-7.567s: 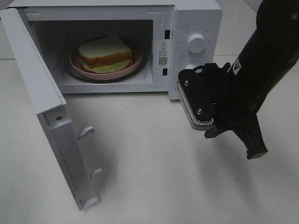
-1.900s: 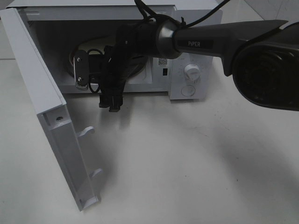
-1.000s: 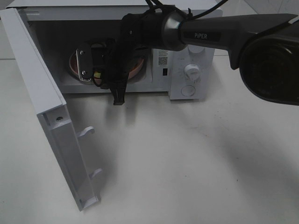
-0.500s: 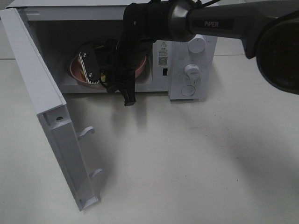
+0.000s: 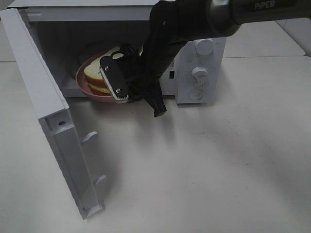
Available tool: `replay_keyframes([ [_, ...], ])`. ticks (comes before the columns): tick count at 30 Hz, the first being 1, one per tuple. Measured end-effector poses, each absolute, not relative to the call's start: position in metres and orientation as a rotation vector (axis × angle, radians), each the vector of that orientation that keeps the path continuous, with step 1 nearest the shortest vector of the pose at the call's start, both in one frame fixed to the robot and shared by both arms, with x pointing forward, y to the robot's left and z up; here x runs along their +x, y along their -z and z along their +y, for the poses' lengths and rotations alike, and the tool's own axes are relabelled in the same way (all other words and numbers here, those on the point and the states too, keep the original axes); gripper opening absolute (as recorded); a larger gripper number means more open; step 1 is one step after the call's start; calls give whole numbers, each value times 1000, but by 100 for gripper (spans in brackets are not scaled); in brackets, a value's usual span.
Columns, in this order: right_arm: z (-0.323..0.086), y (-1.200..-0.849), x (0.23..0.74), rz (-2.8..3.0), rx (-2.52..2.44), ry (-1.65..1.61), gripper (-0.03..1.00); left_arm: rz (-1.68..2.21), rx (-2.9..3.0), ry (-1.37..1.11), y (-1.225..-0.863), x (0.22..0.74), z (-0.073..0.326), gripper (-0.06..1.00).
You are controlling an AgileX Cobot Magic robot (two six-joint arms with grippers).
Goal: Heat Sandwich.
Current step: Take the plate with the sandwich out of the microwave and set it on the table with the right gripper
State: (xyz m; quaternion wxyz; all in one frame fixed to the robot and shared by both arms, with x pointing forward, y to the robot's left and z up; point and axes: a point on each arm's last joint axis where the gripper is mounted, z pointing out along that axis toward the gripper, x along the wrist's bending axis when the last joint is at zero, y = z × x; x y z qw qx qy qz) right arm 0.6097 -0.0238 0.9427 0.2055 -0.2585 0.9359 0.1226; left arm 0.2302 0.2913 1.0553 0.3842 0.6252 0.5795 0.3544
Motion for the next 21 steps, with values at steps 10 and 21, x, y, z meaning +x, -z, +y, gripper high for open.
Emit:
replay_keyframes([
  [10,-41,-959,582,2564,-822,-365,3,1477,1593,-903,-1055,230,291,97],
  [21,-61,-972,549,2557,-825,-411,3,1477,1593,-903,-1055,230,291,97],
])
